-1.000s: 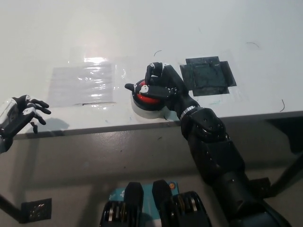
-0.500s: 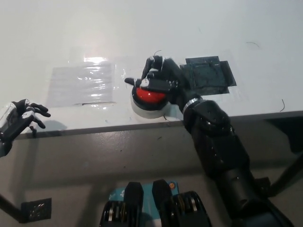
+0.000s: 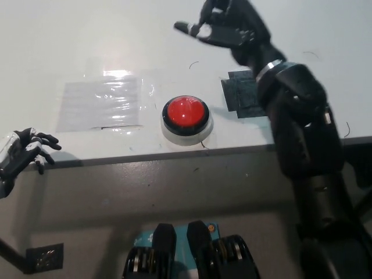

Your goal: The robot uses its right hand to make a fist and press the red button kept in the middle of the desk

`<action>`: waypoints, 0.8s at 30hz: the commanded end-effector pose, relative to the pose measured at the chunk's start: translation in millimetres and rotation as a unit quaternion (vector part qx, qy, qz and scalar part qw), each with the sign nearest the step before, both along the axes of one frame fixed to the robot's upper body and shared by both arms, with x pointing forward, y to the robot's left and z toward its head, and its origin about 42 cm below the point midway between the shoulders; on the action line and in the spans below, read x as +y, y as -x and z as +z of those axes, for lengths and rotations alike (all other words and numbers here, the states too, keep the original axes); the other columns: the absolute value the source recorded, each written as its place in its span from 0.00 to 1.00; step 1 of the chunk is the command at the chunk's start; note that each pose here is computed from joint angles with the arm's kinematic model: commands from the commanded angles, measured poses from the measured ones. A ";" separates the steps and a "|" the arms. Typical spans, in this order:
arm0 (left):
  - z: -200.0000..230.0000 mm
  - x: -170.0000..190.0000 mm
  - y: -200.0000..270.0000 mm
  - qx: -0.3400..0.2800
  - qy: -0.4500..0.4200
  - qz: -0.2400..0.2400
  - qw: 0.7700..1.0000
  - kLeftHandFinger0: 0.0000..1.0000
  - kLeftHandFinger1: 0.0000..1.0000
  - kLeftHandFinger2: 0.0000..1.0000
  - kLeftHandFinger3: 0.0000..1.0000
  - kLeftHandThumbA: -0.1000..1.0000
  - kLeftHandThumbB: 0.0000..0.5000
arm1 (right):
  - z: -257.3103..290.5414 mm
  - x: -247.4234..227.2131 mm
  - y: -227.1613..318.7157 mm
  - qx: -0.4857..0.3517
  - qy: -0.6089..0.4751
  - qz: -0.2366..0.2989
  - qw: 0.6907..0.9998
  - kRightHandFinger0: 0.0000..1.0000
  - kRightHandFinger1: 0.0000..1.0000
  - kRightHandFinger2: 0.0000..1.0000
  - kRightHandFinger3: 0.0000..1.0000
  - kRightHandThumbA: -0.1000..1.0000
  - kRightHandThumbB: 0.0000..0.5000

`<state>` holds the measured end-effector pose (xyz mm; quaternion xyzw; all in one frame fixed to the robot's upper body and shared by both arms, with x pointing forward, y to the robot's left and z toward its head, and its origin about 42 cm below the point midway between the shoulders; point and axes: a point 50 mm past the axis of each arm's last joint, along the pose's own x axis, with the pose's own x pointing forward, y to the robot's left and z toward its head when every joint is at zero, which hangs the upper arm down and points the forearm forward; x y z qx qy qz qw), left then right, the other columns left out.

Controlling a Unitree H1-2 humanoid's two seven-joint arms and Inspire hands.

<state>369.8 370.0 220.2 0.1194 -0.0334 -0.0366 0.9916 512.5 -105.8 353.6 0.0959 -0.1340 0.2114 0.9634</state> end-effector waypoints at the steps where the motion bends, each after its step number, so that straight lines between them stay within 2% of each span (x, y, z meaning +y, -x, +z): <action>1: 13.6 8.2 0.7 -0.030 -0.014 -0.003 0.999 0.22 0.33 0.45 0.58 0.59 0.00 | 44.4 -18.9 -1.1 -0.045 -0.015 -0.010 0.999 0.00 0.00 0.24 0.20 1.00 1.00; 4: 13.2 9.9 2.3 -0.029 -0.017 -0.001 0.999 0.21 0.32 0.45 0.59 0.59 0.00 | 45.9 -40.3 -4.0 -0.050 -0.014 -0.023 0.998 0.00 0.00 0.24 0.22 1.00 1.00; 6: 13.4 10.0 2.5 -0.027 -0.017 0.001 0.999 0.20 0.31 0.44 0.59 0.59 0.00 | 43.9 -63.6 -4.5 -0.059 -0.010 -0.035 0.998 0.00 0.00 0.28 0.28 1.00 1.00; 8: 13.4 11.1 3.0 -0.024 -0.016 0.004 1.000 0.20 0.31 0.44 0.60 0.59 0.00 | 42.5 -73.3 -3.6 -0.072 -0.007 -0.040 0.997 0.00 0.00 0.29 0.29 1.00 0.99; 10: 13.8 11.5 3.6 -0.026 -0.016 0.003 1.000 0.22 0.32 0.45 0.60 0.60 0.00 | 42.6 -87.7 1.5 -0.077 -0.005 -0.056 0.995 0.00 0.00 0.27 0.26 1.00 1.00; 11: 13.8 11.5 3.9 -0.029 -0.017 0.001 0.999 0.21 0.32 0.45 0.60 0.59 0.00 | 43.4 -94.4 5.5 -0.078 -0.006 -0.067 0.995 0.00 0.00 0.21 0.19 1.00 1.00; 12: 13.7 11.6 4.3 -0.029 -0.016 0.002 0.999 0.21 0.31 0.44 0.60 0.59 0.00 | 43.1 -104.4 11.3 -0.084 0.003 -0.085 0.993 0.00 0.00 0.19 0.15 1.00 1.00; 13: 13.3 11.9 4.3 -0.032 -0.016 0.001 0.999 0.21 0.31 0.43 0.59 0.59 0.00 | 41.8 -114.2 18.1 -0.083 0.008 -0.101 0.991 0.00 0.03 0.21 0.15 1.00 1.00; 15: 13.3 12.2 4.5 -0.031 -0.018 0.002 0.999 0.21 0.31 0.44 0.59 0.59 0.00 | 37.9 -129.1 26.3 -0.091 0.017 -0.113 0.989 0.05 0.15 0.36 0.27 1.00 1.00; 16: 13.3 12.1 4.6 -0.031 -0.017 0.002 0.999 0.21 0.31 0.44 0.59 0.59 0.00 | 35.3 -137.6 31.7 -0.090 0.024 -0.122 0.988 0.11 0.22 0.44 0.34 1.00 1.00; 17: 13.9 12.7 4.9 -0.030 -0.014 0.004 0.999 0.22 0.32 0.44 0.59 0.59 0.00 | 32.8 -145.2 37.2 -0.086 0.030 -0.127 0.988 0.13 0.27 0.47 0.39 1.00 0.97; 18: 14.5 13.8 5.2 -0.030 -0.013 0.005 0.999 0.22 0.32 0.44 0.59 0.59 0.00 | 31.4 -149.0 39.8 -0.084 0.031 -0.125 0.988 0.11 0.26 0.38 0.36 1.00 0.98; 20: 15.0 14.2 6.3 -0.031 -0.013 0.006 0.999 0.23 0.33 0.44 0.58 0.59 0.00 | 23.6 -163.8 48.8 -0.078 0.033 -0.129 0.988 0.13 0.31 0.40 0.45 1.00 1.00; 21: 14.9 14.3 6.3 -0.033 -0.013 0.006 0.999 0.22 0.33 0.44 0.57 0.59 0.00 | 18.8 -172.0 53.7 -0.074 0.038 -0.137 0.987 0.14 0.32 0.38 0.51 1.00 1.00; 22: 15.1 14.2 6.4 -0.033 -0.013 0.007 0.999 0.21 0.32 0.44 0.57 0.58 0.00 | 13.9 -179.0 58.7 -0.069 0.038 -0.142 0.987 0.14 0.29 0.36 0.54 1.00 0.97; 24: 15.1 14.3 6.5 -0.031 -0.011 0.009 0.999 0.22 0.32 0.44 0.57 0.57 0.00 | 1.3 -195.4 70.6 -0.058 0.036 -0.156 0.985 0.15 0.26 0.33 0.54 1.00 0.99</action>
